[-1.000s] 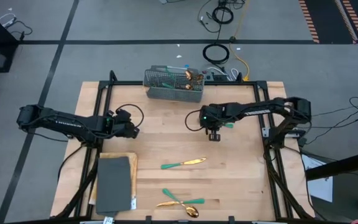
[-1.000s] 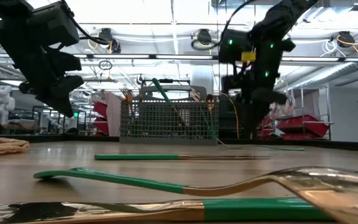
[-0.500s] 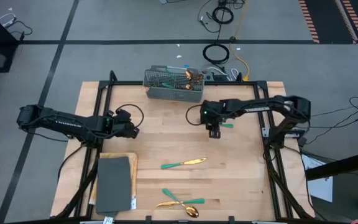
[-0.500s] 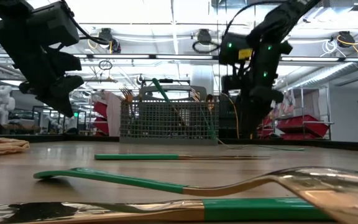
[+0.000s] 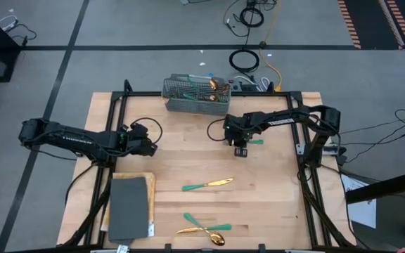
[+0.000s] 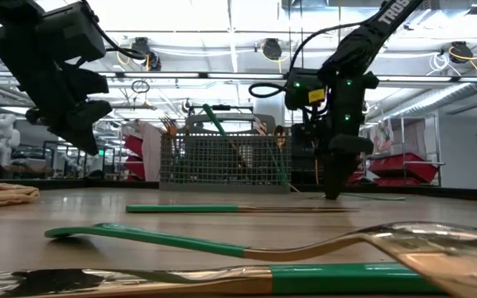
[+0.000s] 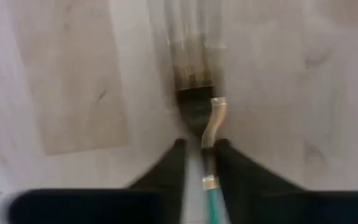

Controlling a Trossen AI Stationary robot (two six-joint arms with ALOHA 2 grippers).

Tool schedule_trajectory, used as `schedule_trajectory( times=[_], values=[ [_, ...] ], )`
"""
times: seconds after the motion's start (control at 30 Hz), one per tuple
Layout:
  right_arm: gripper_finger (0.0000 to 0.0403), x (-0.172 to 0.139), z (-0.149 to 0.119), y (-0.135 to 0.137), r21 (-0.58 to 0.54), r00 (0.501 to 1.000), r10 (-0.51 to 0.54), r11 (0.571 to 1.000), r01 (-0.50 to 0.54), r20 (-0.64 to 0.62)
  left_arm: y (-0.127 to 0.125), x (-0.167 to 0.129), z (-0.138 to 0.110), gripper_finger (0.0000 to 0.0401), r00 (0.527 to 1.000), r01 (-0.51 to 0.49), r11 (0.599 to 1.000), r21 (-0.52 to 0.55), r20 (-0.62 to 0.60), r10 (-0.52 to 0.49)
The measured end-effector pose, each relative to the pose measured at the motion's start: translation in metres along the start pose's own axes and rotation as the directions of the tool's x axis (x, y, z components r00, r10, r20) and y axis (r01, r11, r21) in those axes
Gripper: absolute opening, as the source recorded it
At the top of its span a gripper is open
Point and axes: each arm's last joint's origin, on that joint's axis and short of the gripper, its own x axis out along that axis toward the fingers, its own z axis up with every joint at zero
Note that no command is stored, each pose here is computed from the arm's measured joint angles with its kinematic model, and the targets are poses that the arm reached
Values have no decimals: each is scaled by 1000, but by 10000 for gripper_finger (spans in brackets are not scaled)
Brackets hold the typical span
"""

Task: Sort silverware
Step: Put the green fork into the gray silverware basket

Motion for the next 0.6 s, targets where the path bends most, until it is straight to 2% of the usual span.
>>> schedule_trajectory(
  times=[0.07,0.27,0.33,0.37,0.5,0.6],
  values=[
    [21,-1,1,-1,12,1000,-19,1000,19,9,0,0,0,11,1000,0,1000,0,1,0],
    [4,-8,6,8,20,995,-67,998,66,71,0,0,0,11,1000,-2,1000,-1,3,2],
    [2,-15,11,14,4,988,-71,997,71,139,0,0,0,11,1000,-2,1000,-1,3,2],
    [2,-19,17,17,2,975,-59,998,60,212,0,0,0,11,1000,-2,1000,-1,3,2],
    [1,-56,34,28,-15,880,-11,1000,21,475,0,0,0,11,1000,-2,1000,-2,3,2],
    [1,-82,48,29,-14,739,-9,1000,24,673,0,0,0,11,1000,-2,1000,-2,3,2]
  ],
)
